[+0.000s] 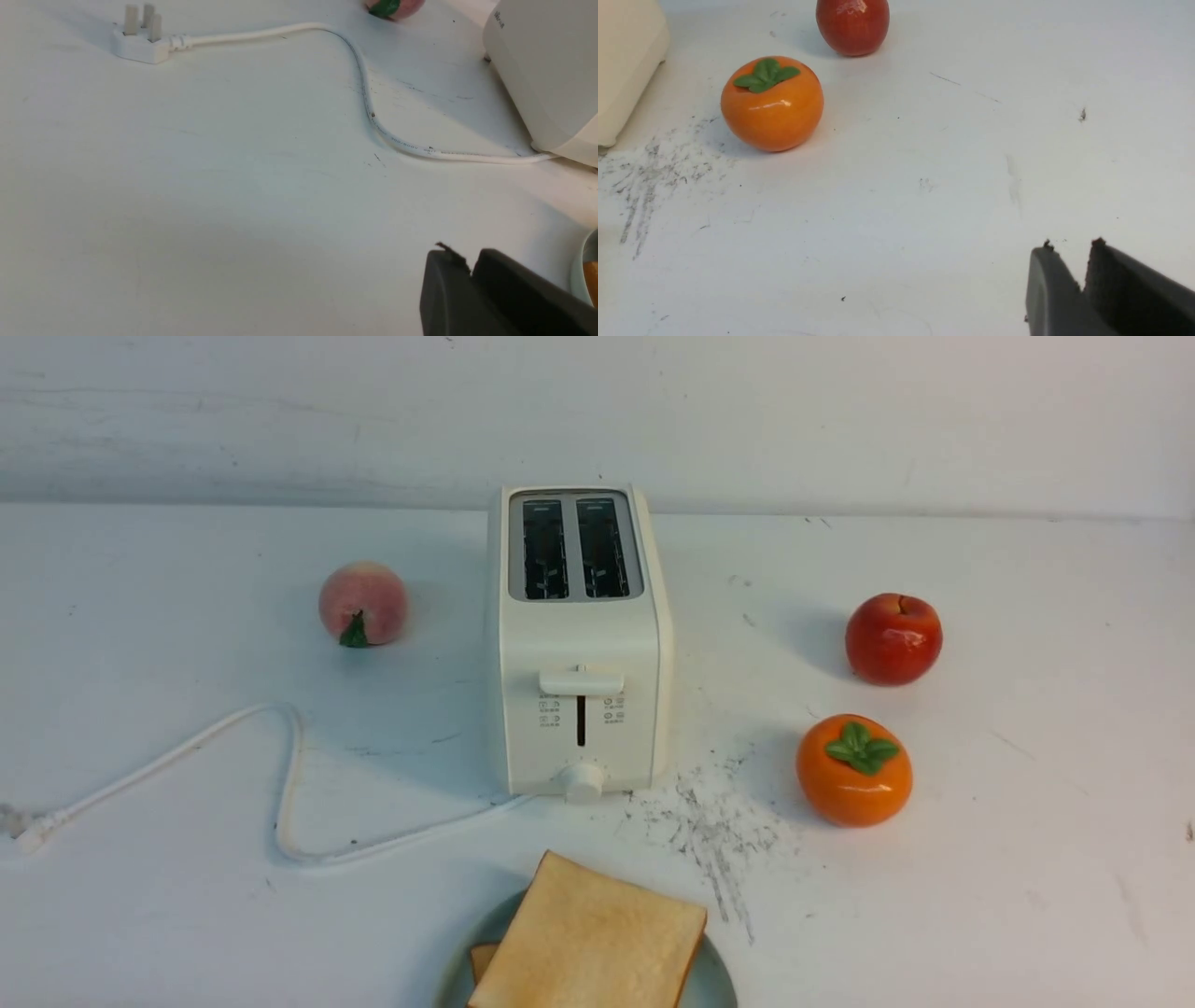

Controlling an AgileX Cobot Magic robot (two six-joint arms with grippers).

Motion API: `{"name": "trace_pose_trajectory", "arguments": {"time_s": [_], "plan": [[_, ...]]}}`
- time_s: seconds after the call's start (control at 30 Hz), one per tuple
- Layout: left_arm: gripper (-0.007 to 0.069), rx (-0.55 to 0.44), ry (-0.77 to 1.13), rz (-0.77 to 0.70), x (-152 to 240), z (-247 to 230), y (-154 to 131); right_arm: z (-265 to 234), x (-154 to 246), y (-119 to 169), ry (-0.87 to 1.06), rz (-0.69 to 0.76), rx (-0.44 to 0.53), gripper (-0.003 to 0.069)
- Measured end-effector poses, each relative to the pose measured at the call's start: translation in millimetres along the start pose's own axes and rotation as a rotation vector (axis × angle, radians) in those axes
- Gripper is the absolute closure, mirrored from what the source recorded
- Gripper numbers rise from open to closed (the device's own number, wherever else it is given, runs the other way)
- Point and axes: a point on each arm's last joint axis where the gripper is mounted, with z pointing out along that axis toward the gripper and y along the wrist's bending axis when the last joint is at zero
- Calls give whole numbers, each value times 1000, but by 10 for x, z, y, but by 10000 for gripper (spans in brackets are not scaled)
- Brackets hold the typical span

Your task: Take toasted bread from bread machine on white table place on plate.

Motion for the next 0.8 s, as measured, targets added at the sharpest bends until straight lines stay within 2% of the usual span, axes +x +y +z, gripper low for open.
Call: {"name": "trace_pose_trajectory", "arguments": {"time_s": [0.8], "plan": [[533,0,0,0,0,0,0,0,0,0,0,0,0,517]]}}
